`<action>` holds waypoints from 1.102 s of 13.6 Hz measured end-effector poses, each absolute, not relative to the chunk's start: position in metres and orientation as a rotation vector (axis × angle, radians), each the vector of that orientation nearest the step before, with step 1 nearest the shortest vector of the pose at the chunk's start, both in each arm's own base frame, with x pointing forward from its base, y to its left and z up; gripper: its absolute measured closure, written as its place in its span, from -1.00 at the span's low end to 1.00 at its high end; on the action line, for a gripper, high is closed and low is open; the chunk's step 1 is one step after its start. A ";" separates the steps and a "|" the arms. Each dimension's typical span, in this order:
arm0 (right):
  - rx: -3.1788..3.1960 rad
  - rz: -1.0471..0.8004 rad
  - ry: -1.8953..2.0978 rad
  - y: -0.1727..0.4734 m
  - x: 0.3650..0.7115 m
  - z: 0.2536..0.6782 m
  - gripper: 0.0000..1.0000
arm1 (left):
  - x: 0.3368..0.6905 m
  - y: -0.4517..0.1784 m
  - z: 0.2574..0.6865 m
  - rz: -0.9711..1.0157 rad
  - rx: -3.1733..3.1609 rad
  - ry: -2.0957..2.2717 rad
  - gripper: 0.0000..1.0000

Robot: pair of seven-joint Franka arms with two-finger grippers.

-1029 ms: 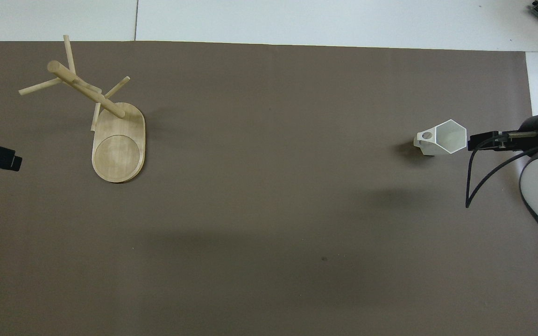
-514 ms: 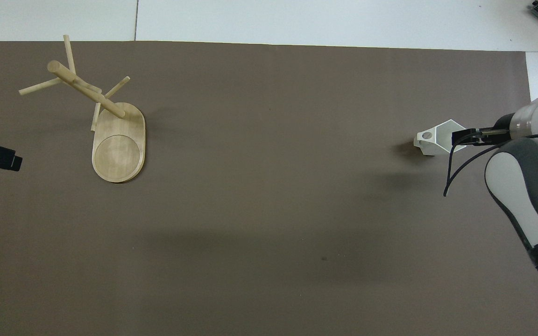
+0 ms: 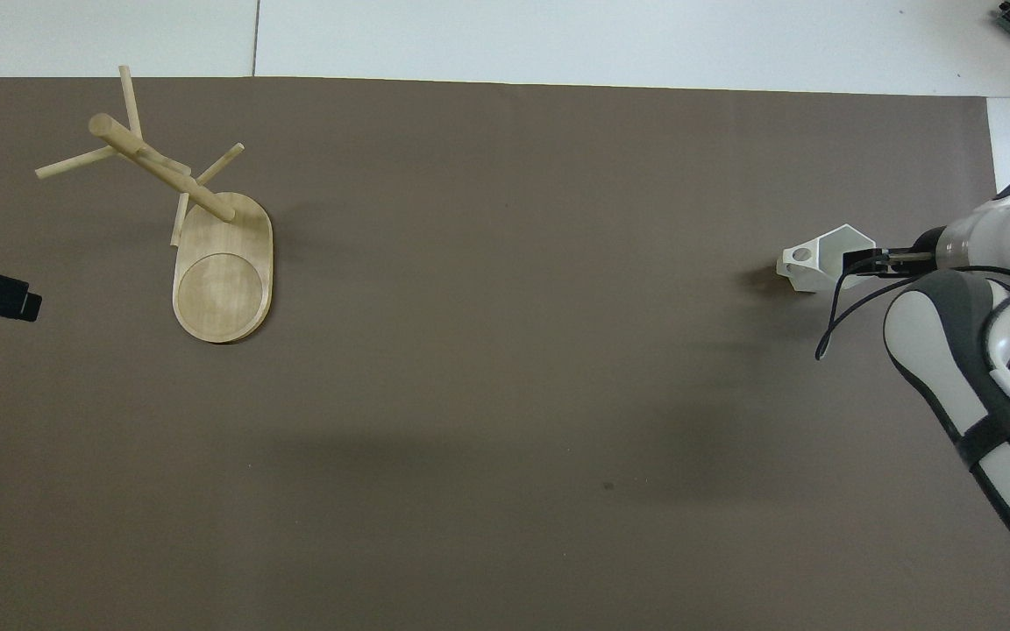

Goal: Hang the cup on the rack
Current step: 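Reach the right gripper to the white cup and close on it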

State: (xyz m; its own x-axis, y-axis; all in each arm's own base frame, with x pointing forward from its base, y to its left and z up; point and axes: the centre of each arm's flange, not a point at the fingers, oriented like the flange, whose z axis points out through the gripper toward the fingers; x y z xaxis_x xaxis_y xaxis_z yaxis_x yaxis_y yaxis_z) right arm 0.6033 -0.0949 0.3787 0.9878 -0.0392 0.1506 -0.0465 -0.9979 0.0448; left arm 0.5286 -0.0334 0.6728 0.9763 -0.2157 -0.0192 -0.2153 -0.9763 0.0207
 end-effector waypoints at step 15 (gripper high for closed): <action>3.119 0.348 -0.167 -0.096 0.612 0.362 -0.99 | 0.529 -0.033 0.673 -0.033 3.105 -0.339 -1.00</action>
State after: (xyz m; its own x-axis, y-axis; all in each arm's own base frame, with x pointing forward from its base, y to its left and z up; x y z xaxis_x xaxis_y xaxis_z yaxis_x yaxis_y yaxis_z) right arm 0.6118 -0.0960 0.3617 0.9699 -0.1056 0.2195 -0.1054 -0.9944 -0.0125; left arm 0.5286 -0.0334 0.6728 0.9763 -0.2157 -0.0192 -0.2153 -0.9763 0.0207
